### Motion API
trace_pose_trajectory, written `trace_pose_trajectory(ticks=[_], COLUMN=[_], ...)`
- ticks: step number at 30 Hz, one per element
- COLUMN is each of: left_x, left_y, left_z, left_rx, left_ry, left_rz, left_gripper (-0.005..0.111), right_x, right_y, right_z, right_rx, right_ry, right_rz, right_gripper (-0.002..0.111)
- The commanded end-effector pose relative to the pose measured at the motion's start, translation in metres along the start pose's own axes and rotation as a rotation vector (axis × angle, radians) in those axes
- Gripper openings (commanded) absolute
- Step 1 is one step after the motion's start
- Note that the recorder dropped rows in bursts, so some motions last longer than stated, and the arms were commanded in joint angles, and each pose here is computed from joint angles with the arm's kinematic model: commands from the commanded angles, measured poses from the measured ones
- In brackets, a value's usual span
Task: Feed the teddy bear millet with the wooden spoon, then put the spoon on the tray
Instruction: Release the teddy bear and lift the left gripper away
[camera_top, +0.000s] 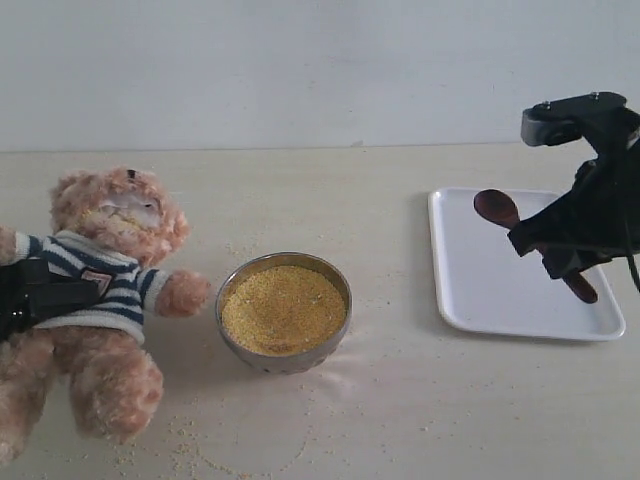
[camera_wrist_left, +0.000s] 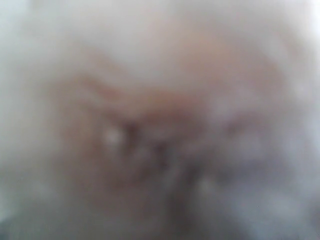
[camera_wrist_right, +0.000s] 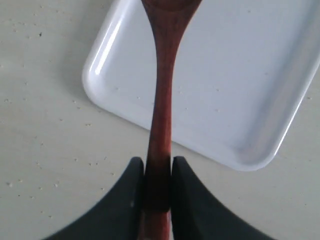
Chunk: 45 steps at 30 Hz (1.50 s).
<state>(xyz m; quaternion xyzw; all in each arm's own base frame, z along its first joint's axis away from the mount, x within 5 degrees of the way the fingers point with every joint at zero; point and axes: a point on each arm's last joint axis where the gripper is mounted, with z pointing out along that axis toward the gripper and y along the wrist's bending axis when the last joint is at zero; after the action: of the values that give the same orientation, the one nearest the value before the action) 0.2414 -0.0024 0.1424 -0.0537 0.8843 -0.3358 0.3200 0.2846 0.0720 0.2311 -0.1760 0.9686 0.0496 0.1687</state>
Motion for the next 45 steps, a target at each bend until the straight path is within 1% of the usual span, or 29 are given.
trace_pose_trajectory(ticks=[1,4,6,7,9,10,11,17,21,25,29,33,36,39,41,45], left_x=[-0.001,0.003,0.005,0.003,0.002,-0.001,-0.002,-0.003,-0.006,-0.013,-0.017,-0.027,-0.036,-0.047,-0.051,-0.055], left_y=[0.010,0.013,0.013,0.012,0.012,0.013,0.013,0.012,0.012,0.017,0.022,0.025,0.024,0.023,0.021,0.013], left_z=[0.015,0.020,0.022,0.023,0.023,0.023,0.023,0.023,0.024,0.024,0.019,0.009,-0.003,-0.019,-0.029,-0.052], left_rx=[0.058,0.080,0.104,0.121,0.124,0.116,0.114,0.120,0.117,0.075,0.055,0.060,0.073,0.059,0.046,0.011], left_ry=[0.029,0.052,0.056,0.052,0.048,0.043,0.042,0.038,0.031,0.019,-0.004,-0.058,-0.113,-0.179,-0.204,-0.232], left_rz=[-0.050,-0.052,-0.033,-0.023,-0.019,-0.011,-0.014,-0.011,-0.003,0.013,0.002,-0.022,-0.011,0.001,0.019,0.088], left_gripper=[0.005,0.007,0.024,0.045,0.075,0.102,0.110,0.110,0.110,0.110,0.110,0.110,0.110,0.110,0.110,0.110], right_x=[0.003,0.002,0.002,0.001,0.001,0.001,0.000,-0.001,-0.001,-0.001,-0.003,-0.006,-0.007,-0.007,-0.007,-0.007], right_y=[0.000,0.000,0.000,0.001,0.002,0.004,0.004,0.008,0.008,0.008,0.008,0.007,0.007,0.007,0.007,0.007], right_z=[0.000,0.000,0.000,0.000,0.000,0.000,0.000,0.000,0.000,0.000,0.000,-0.001,-0.001,-0.001,-0.001,-0.001], right_rx=[-0.002,-0.002,-0.003,-0.014,-0.029,-0.047,-0.055,-0.088,-0.088,-0.091,-0.086,-0.075,-0.077,-0.077,-0.077,-0.079], right_ry=[-0.008,-0.012,-0.017,-0.022,-0.026,-0.031,-0.038,-0.052,-0.052,-0.052,-0.067,-0.098,-0.114,-0.116,-0.116,-0.118], right_rz=[0.000,0.001,0.004,0.016,0.016,0.007,0.002,0.002,0.002,-0.003,-0.003,-0.001,0.002,0.004,0.004,0.007], right_gripper=[0.000,0.000,0.000,0.000,0.000,0.000,0.000,0.000,0.000,0.000,0.000,0.000,0.000,0.000,0.000,0.000])
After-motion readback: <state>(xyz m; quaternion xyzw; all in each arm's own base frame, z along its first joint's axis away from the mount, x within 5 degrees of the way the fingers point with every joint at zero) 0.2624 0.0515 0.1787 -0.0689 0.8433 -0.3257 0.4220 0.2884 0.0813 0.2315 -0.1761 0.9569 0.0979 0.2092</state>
